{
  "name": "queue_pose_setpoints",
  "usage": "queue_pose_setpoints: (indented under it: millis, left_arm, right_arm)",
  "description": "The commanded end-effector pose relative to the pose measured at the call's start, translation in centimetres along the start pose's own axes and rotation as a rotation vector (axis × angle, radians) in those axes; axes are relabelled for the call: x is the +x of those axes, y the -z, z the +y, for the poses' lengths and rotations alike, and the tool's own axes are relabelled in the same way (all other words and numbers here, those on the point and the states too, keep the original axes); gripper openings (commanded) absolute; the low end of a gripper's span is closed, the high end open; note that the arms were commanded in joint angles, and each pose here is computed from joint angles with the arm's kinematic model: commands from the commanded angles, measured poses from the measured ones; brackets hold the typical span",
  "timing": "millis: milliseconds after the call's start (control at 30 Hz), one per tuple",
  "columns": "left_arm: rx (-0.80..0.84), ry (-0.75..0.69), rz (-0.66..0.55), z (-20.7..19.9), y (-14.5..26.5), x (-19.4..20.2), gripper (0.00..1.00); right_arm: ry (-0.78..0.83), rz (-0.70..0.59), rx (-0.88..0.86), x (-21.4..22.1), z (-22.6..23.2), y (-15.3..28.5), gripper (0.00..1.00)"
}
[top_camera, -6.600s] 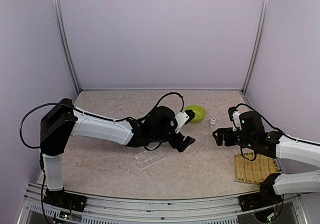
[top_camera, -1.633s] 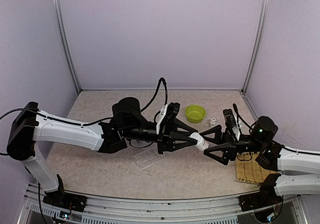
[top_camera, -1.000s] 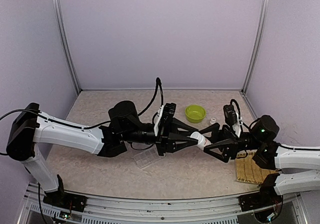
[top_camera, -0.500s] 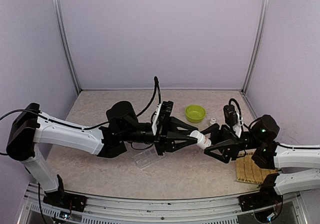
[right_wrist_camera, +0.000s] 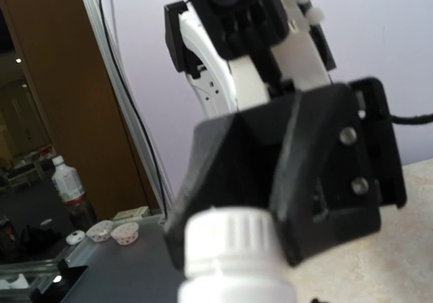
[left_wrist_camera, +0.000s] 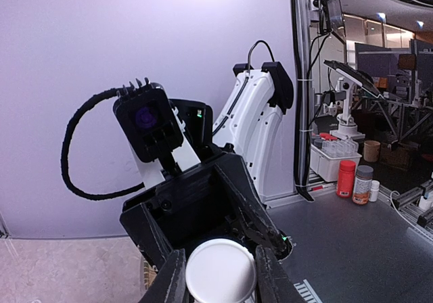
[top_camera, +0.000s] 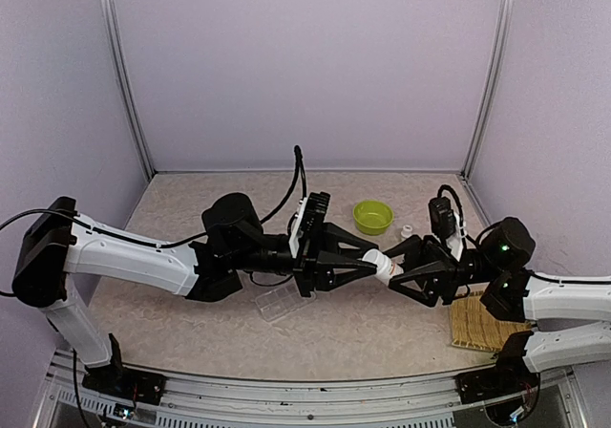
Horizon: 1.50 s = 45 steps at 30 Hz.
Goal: Sort the pills into containers
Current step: Pass from the left arm to the right
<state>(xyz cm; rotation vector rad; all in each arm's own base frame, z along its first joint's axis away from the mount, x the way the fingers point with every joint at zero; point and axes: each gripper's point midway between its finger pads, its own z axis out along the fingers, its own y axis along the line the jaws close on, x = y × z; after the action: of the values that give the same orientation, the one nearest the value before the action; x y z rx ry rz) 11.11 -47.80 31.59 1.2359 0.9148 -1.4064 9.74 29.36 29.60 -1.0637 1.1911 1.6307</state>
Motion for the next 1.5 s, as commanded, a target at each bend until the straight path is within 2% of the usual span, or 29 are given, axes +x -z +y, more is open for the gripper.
queue_pose_setpoints:
  millis: [0, 233, 333, 400, 467, 500, 667, 767, 1133, 1367, 1467]
  left_arm:
    - [0.023, -0.006, -0.02, -0.7, -0.3, -0.4, 0.16]
    - [0.014, 0.0, -0.018, -0.5, -0.3, -0.3, 0.16]
    - [0.007, -0.001, -0.022, -0.5, -0.3, -0.4, 0.16]
    - [-0.002, -0.005, -0.027, -0.4, -0.2, -0.5, 0.16]
    - [-0.009, -0.009, -0.031, -0.3, -0.1, -0.6, 0.16]
    - [-0.01, -0.01, -0.031, -0.3, -0.1, -0.6, 0.16]
    - [-0.012, -0.01, -0.034, -0.2, -0.1, -0.7, 0.16]
    - [-0.011, -0.01, -0.036, -0.3, -0.1, -0.7, 0.16]
    - [-0.038, 0.023, -0.031, 0.1, -0.1, -0.4, 0.16]
    - [-0.171, 0.142, 0.002, 2.1, -0.2, 0.7, 0.17]
    - [-0.249, 0.218, 0.026, 3.2, -0.5, 1.3, 0.19]
  right_arm:
    - [0.039, -0.02, -0.045, -1.5, 1.0, -0.6, 0.54]
    - [0.024, -0.007, -0.03, -1.3, 0.5, -0.9, 0.31]
    - [0.02, -0.003, -0.025, -1.1, 0.3, -0.9, 0.29]
    - [0.018, -0.001, -0.022, -1.0, 0.3, -0.9, 0.32]
    - [0.02, -0.002, -0.014, -1.0, 0.1, -0.9, 0.44]
    - [0.02, -0.002, -0.011, -0.9, 0.1, -0.9, 0.47]
    - [0.021, -0.001, -0.004, -0.9, 0.0, -0.8, 0.54]
    - [0.019, 0.0, -0.003, -0.8, 0.0, -0.9, 0.53]
    - [0.036, -0.006, 0.024, -1.0, -0.3, -0.8, 0.26]
    - [0.118, 0.0, 0.206, -0.6, -2.6, 0.3, 0.11]
    - [0.146, -0.014, 0.289, -0.7, -3.7, 1.0, 0.09]
